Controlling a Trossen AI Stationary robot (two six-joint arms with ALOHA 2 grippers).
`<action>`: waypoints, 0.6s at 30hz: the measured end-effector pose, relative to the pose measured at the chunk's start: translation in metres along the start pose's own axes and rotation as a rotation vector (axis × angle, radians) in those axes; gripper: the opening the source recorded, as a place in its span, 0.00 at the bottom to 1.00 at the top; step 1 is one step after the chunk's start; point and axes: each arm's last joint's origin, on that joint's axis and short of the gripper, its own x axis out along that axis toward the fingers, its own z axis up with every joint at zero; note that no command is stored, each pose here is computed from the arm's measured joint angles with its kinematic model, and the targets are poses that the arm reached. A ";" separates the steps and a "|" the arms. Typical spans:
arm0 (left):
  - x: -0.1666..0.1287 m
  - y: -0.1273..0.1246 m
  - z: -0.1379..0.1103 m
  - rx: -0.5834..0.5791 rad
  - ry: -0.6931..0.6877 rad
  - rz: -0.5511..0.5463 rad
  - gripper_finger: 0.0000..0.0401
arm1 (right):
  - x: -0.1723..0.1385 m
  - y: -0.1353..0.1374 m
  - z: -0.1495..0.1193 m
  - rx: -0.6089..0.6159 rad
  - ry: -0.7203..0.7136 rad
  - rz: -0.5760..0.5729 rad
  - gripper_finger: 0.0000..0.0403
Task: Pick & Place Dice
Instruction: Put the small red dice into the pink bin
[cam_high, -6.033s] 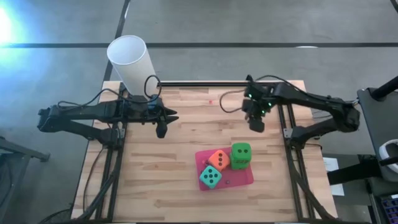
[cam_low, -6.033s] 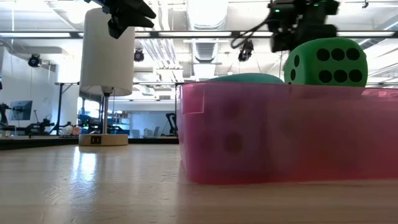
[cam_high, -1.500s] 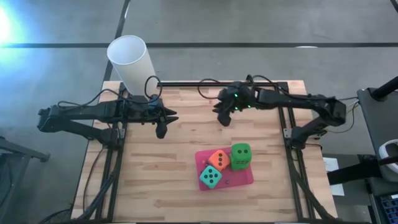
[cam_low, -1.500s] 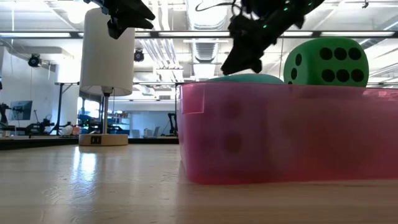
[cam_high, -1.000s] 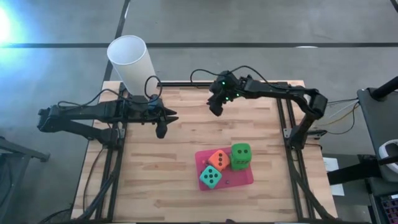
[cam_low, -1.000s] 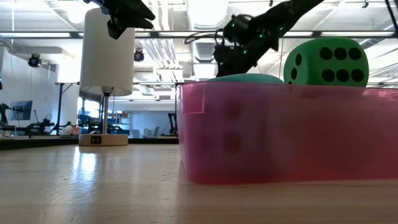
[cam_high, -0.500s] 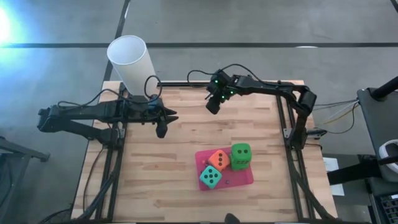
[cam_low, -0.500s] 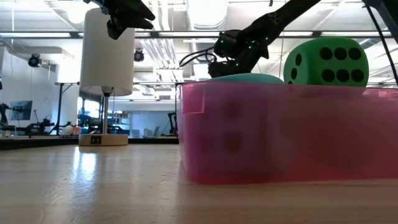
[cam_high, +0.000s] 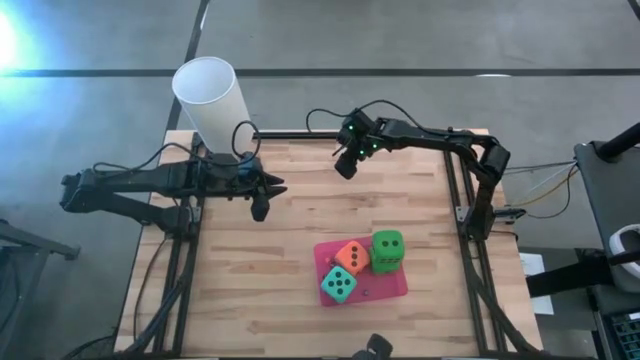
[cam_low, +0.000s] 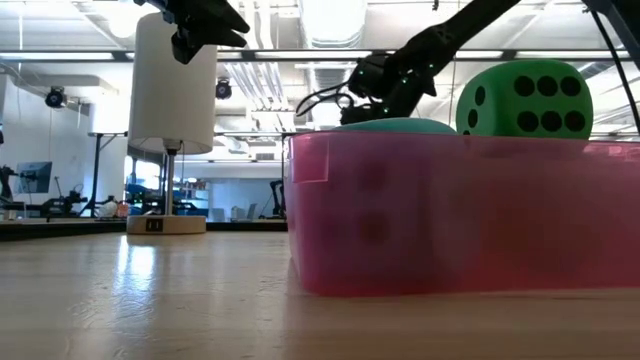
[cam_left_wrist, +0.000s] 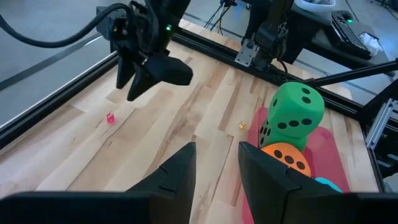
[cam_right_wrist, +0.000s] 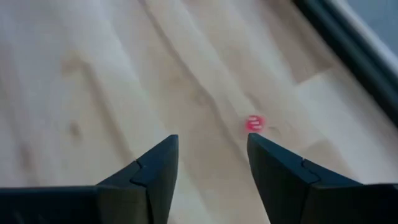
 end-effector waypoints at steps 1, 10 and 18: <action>0.000 0.000 0.000 0.000 0.000 0.000 0.31 | 0.000 -0.001 0.000 -0.014 -0.001 -0.019 0.48; 0.000 0.000 0.000 -0.008 0.000 0.000 0.32 | 0.017 -0.011 -0.004 -0.033 0.022 -0.061 0.50; 0.000 0.000 0.000 -0.020 0.000 0.000 0.32 | 0.054 -0.023 -0.007 0.012 0.088 -0.073 0.50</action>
